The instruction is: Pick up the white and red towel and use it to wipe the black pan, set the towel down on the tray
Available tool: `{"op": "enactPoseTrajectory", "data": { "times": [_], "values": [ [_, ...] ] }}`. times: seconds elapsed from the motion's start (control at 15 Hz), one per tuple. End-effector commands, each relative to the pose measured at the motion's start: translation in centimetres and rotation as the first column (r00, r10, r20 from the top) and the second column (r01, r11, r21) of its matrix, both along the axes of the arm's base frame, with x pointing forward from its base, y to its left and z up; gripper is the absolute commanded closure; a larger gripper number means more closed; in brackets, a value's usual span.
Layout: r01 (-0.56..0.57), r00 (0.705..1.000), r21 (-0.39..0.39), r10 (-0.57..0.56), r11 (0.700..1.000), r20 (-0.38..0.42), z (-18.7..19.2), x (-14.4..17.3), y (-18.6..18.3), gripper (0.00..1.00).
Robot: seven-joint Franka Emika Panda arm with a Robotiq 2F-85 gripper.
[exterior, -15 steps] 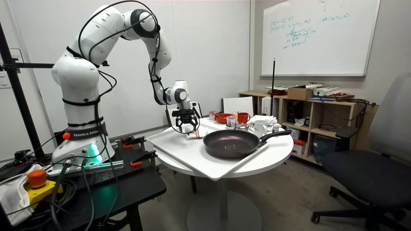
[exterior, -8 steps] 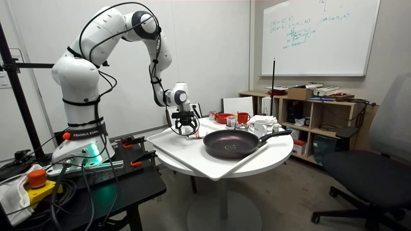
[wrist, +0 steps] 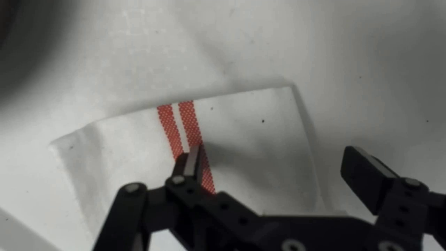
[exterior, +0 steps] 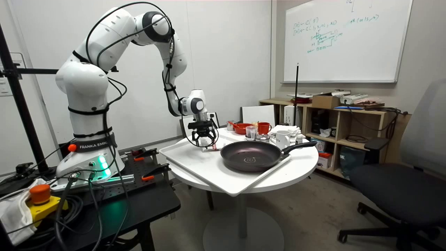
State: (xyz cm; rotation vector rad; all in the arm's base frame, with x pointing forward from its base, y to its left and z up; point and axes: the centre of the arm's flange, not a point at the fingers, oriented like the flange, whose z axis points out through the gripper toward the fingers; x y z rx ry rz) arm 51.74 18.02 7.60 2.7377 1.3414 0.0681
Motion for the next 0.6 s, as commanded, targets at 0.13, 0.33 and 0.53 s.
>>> {"op": "enactPoseTrajectory", "data": {
  "times": [0.13, 0.33, 0.53],
  "values": [
    [-0.012, 1.000, -0.048, 0.012, 0.999, 0.006, -0.94, -0.11, -0.08, 0.00],
    [-0.022, 1.000, -0.061, 0.022, 0.998, 0.001, -1.45, -0.27, -0.30, 0.00],
    [-0.026, 1.000, -0.069, 0.027, 0.997, 0.003, -1.62, -0.38, -0.40, 0.00]
  ]
}}
